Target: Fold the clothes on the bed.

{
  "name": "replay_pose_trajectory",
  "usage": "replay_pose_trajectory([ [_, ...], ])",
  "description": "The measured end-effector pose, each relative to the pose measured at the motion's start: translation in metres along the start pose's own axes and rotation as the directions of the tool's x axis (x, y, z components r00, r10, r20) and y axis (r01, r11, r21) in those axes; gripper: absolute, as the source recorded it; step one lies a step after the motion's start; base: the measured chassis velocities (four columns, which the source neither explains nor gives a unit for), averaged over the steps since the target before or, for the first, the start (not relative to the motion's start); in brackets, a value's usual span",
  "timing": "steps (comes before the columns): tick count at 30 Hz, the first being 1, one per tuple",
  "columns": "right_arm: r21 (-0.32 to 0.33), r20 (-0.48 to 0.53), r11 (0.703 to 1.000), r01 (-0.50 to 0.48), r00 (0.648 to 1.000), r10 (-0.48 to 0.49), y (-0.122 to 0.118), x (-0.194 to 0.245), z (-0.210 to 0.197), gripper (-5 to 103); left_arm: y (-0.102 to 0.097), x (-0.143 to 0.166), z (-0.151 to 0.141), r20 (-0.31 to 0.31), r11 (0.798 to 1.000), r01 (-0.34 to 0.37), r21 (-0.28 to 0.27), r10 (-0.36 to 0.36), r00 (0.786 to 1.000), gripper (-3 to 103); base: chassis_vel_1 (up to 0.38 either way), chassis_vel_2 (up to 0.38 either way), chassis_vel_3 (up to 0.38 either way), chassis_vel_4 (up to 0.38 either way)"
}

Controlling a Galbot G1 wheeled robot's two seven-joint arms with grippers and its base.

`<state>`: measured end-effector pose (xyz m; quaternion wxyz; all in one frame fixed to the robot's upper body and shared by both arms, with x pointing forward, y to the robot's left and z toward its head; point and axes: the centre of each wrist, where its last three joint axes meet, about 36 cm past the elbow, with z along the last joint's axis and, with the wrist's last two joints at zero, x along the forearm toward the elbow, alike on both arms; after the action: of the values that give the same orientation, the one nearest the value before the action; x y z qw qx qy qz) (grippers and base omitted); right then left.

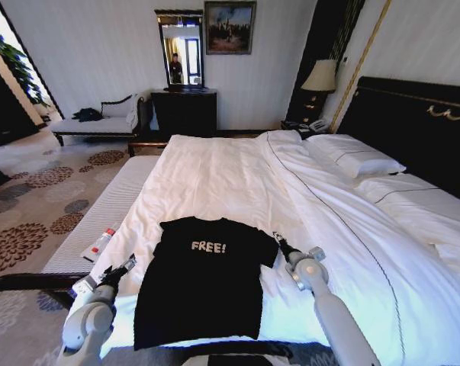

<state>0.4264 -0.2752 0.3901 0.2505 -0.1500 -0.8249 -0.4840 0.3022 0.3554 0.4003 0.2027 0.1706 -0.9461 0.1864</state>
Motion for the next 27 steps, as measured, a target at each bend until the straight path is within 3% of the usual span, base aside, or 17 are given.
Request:
replay_pose_trajectory([
  [8,0.036,0.031,0.998,-0.056,0.998,0.055,-0.014,0.011,-0.003,100,0.000,0.002,0.000,0.002,1.000,0.002,0.003,-0.002,1.000,100,0.000,0.000,0.000,0.000],
  [19,-0.085,-0.055,0.996,-0.010,0.998,0.005,-0.002,0.012,0.009,100,-0.006,0.008,0.001,0.001,1.000,0.005,-0.004,-0.005,1.000,100,0.000,0.000,0.000,0.000],
  [27,-0.139,-0.026,0.990,0.021,0.999,-0.025,0.005,-0.002,-0.002,100,-0.002,0.011,-0.001,0.005,1.000,0.013,-0.010,-0.013,1.000,100,0.000,0.000,0.000,0.000],
])
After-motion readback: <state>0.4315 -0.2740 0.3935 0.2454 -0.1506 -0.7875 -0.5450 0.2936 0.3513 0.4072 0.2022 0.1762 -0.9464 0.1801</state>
